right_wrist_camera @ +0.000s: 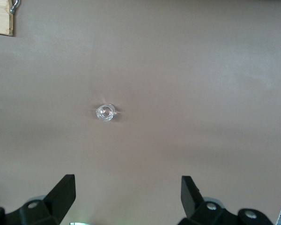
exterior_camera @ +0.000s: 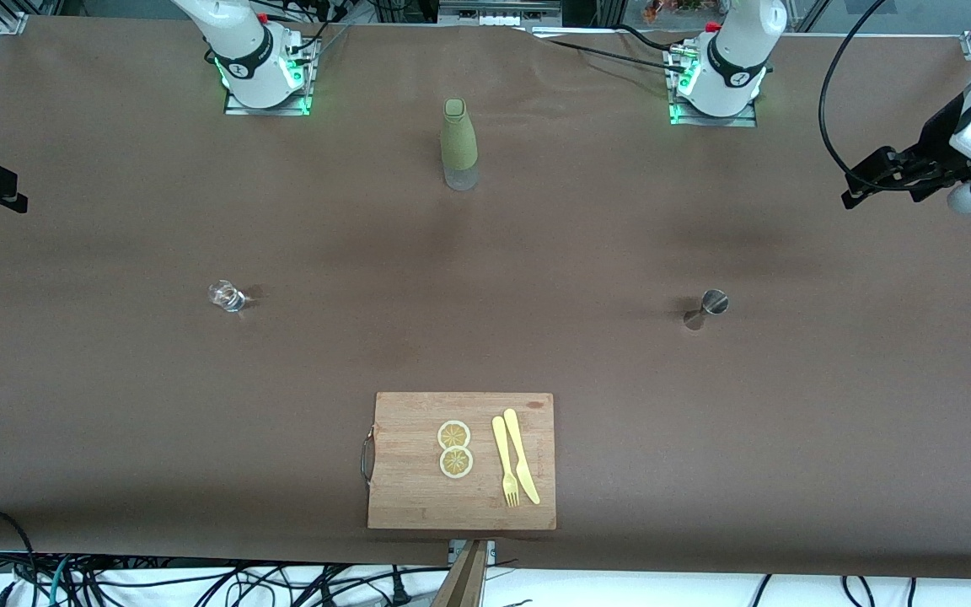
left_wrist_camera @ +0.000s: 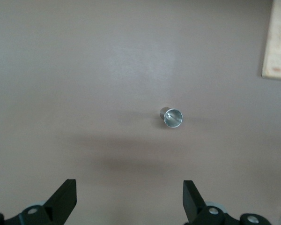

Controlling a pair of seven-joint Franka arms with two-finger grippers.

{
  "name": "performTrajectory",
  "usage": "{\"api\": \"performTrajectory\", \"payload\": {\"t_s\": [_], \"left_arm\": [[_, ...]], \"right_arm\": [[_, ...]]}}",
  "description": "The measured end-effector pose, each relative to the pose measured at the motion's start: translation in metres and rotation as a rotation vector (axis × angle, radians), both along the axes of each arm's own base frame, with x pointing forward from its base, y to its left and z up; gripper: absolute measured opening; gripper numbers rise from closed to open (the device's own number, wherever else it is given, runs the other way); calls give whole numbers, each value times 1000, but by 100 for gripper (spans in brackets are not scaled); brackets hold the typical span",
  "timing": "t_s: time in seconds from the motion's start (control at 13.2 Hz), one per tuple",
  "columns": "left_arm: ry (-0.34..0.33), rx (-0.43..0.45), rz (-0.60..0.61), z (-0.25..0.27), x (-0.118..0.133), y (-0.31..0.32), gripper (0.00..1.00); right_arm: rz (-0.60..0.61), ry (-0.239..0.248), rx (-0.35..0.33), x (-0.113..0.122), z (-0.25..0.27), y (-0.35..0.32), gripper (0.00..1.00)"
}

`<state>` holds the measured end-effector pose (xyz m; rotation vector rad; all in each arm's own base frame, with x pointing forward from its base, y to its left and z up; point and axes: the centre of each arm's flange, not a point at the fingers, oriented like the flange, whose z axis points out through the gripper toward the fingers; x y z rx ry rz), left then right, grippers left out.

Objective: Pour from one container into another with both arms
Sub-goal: 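Move both grippers out from rest toward the glass and jigger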

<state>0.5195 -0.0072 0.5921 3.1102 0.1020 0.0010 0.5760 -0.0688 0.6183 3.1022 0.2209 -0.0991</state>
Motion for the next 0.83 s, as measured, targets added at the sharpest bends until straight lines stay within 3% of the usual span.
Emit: {"api": "performTrajectory", "payload": {"t_s": [0.53,0.83], "left_arm": [[30,-11,-341,-36,6,17,100],[68,-30,-424,-67,13,33,100]], "right_arm": [[4,4,0,0,-1,2,100],[5,9,1,2,-3,2,100]]}}
